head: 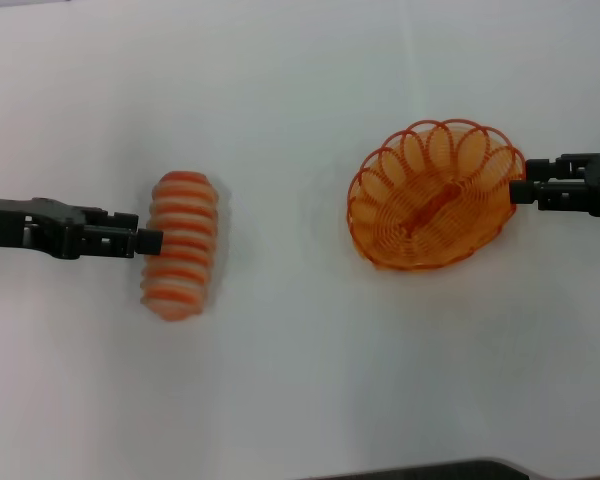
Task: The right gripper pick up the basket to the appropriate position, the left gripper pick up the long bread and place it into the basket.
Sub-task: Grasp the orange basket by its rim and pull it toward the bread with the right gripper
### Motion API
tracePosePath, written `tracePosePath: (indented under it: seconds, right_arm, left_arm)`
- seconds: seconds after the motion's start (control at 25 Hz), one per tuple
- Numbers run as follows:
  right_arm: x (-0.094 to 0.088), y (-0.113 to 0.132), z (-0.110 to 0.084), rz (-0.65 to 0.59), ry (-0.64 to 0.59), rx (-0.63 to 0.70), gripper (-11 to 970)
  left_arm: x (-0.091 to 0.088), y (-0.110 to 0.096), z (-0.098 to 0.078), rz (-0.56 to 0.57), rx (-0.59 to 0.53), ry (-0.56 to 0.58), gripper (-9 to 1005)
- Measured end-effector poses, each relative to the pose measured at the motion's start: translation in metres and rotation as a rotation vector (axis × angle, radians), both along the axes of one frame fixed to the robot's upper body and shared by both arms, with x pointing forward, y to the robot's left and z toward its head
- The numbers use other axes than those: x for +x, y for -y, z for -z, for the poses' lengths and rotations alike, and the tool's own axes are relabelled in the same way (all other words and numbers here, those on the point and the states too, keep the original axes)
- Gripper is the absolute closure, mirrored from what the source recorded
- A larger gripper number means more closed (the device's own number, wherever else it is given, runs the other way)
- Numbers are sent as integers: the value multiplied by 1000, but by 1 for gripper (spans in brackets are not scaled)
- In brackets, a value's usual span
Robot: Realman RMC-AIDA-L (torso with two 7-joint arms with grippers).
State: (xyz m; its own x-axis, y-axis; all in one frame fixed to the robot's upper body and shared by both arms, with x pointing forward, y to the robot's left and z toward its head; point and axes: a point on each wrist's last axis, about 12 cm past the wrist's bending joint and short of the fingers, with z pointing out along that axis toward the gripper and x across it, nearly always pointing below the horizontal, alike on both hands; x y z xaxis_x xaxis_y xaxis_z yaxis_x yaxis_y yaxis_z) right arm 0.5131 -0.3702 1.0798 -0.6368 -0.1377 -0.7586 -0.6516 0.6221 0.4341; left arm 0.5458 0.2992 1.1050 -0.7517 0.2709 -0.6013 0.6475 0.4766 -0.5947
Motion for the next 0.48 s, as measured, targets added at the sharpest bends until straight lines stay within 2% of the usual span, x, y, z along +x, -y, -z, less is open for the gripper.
tracePosePath:
  seconds: [0.48]
  right_arm:
    - [0, 0, 0, 0, 1, -1, 342]
  left_arm:
    - [0, 0, 0, 0, 1, 0, 306]
